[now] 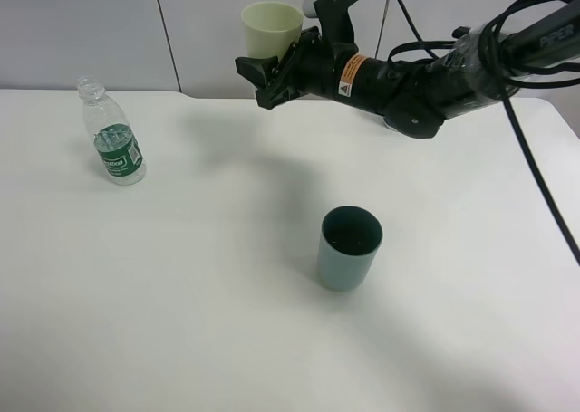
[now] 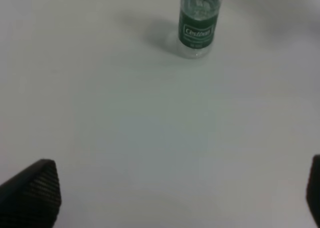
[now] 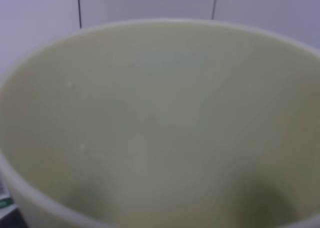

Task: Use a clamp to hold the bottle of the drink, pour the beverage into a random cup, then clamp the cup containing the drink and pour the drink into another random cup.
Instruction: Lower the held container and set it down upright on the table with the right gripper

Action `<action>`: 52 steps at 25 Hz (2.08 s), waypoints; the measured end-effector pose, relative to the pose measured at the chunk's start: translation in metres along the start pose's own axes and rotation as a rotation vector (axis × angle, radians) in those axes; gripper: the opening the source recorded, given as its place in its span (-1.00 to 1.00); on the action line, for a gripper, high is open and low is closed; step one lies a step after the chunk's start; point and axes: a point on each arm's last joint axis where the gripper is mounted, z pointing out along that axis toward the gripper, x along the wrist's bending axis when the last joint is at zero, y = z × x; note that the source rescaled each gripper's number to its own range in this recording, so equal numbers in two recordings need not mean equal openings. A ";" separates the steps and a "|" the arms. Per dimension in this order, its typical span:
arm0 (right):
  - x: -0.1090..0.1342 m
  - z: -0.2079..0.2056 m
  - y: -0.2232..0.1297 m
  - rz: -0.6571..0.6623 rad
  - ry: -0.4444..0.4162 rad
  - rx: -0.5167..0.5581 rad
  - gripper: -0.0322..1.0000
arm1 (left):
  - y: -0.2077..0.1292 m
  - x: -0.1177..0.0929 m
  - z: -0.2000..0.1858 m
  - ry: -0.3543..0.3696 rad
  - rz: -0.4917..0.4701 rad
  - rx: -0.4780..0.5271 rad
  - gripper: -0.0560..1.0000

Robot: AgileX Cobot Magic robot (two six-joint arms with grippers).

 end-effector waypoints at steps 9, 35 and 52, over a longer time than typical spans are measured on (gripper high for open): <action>0.002 0.016 -0.051 0.013 0.037 0.130 -0.94 | 0.000 0.000 0.000 0.000 0.000 0.000 1.00; 0.001 0.008 -0.111 0.032 0.104 0.211 -0.94 | 0.000 0.000 0.000 0.000 0.000 0.000 1.00; 0.002 0.005 -0.092 0.104 0.115 0.202 0.21 | 0.000 0.000 0.000 0.000 0.000 0.001 1.00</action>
